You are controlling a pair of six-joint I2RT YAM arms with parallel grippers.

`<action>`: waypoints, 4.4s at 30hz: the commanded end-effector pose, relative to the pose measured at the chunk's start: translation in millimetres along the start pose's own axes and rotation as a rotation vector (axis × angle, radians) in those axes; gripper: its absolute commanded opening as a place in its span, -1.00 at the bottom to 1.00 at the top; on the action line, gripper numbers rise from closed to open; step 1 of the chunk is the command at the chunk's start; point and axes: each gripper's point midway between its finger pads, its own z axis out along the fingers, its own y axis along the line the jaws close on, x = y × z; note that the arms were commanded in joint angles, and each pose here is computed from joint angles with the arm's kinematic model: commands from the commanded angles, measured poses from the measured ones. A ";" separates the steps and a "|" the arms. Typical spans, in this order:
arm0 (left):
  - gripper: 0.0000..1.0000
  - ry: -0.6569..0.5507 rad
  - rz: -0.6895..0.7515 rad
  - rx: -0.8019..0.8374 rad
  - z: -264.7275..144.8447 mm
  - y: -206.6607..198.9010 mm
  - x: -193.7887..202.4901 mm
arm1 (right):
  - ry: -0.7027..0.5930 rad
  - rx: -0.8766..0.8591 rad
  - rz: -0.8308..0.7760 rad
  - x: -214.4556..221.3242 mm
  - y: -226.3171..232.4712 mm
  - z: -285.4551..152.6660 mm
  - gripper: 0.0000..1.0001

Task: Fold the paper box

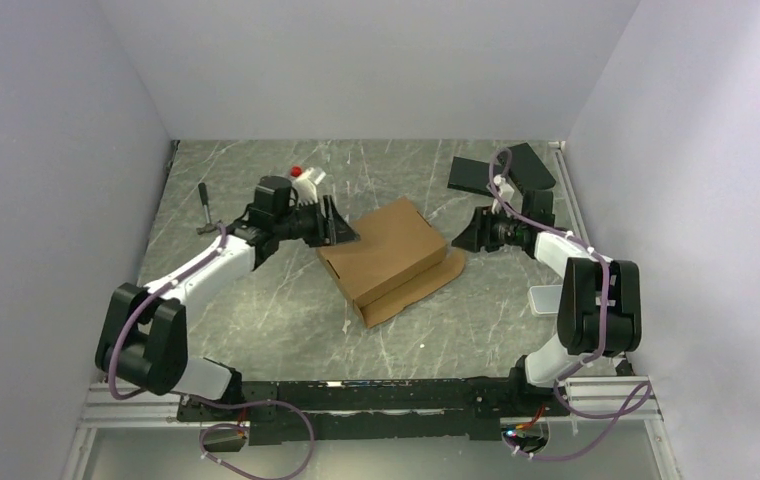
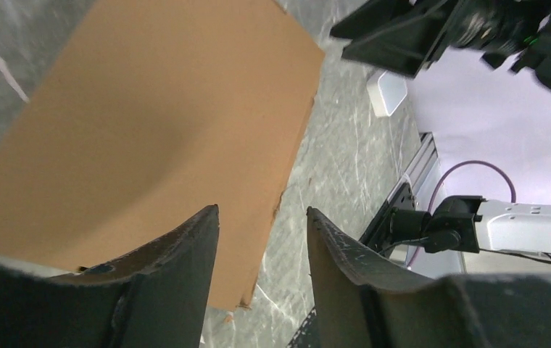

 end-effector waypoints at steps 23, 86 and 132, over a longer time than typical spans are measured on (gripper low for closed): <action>0.44 0.064 -0.289 -0.270 9.1 55.9 62.3 | 0.180 -0.126 -0.046 -13.2 19.0 62.7 -0.25; 0.01 -0.098 0.409 -0.104 -10.3 -25.5 20.1 | 0.177 -0.274 -0.171 8.3 87.1 19.0 -0.06; 0.09 -0.145 0.925 0.067 91.3 -55.8 158.5 | 0.226 -0.592 -1.428 23.2 72.3 67.1 0.29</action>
